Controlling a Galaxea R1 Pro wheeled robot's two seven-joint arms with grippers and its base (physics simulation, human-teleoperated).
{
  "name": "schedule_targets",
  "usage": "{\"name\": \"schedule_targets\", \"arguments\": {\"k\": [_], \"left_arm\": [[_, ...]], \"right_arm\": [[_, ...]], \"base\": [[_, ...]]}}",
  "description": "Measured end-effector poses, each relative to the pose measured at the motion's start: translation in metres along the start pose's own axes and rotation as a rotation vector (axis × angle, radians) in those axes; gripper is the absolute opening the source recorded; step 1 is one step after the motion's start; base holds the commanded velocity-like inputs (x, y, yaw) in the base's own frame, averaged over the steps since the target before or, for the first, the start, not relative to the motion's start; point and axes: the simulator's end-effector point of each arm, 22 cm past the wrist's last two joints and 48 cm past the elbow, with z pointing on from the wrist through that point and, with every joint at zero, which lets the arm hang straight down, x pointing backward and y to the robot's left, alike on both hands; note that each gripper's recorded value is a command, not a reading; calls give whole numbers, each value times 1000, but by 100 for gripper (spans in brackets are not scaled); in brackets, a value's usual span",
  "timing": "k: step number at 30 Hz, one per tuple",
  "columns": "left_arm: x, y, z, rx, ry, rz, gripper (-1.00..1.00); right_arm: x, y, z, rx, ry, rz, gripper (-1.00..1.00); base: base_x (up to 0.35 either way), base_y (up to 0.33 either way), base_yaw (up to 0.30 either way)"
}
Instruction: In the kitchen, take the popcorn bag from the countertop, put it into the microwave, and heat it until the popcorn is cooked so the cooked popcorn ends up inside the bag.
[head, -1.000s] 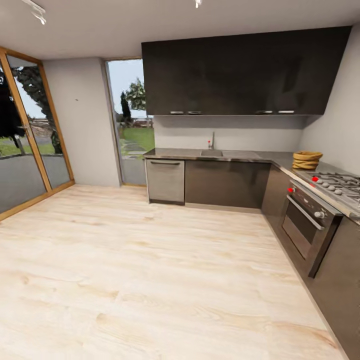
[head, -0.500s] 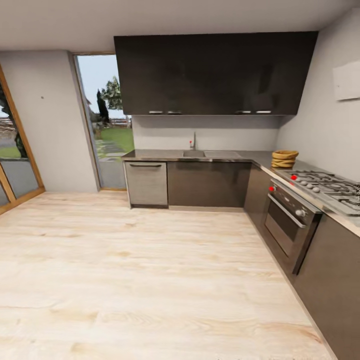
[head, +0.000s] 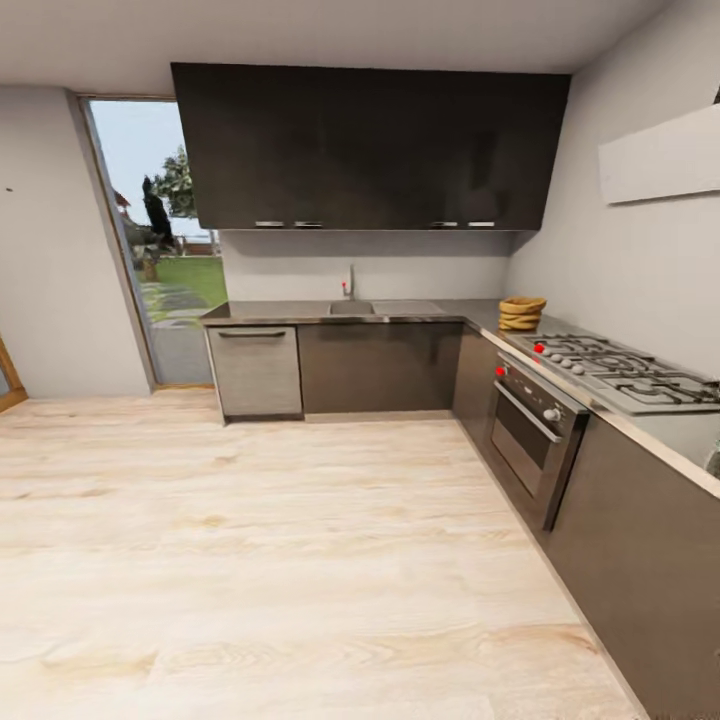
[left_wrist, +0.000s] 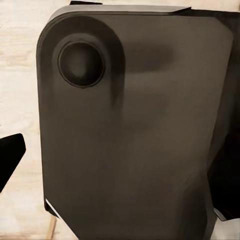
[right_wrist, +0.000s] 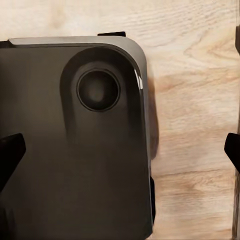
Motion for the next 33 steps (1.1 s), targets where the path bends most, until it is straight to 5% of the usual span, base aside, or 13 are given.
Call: {"name": "schedule_targets", "arguments": {"k": [26, 33], "left_arm": [[0, 0, 0, 0, 0, 0, 100], [0, 0, 0, 0, 1, 0, 100]], "right_arm": [[0, 0, 0, 1, 0, 3, 100], [0, 0, 0, 1, 0, 4, 100]], "base": [[307, 170, -244], [60, 39, -262]]}}
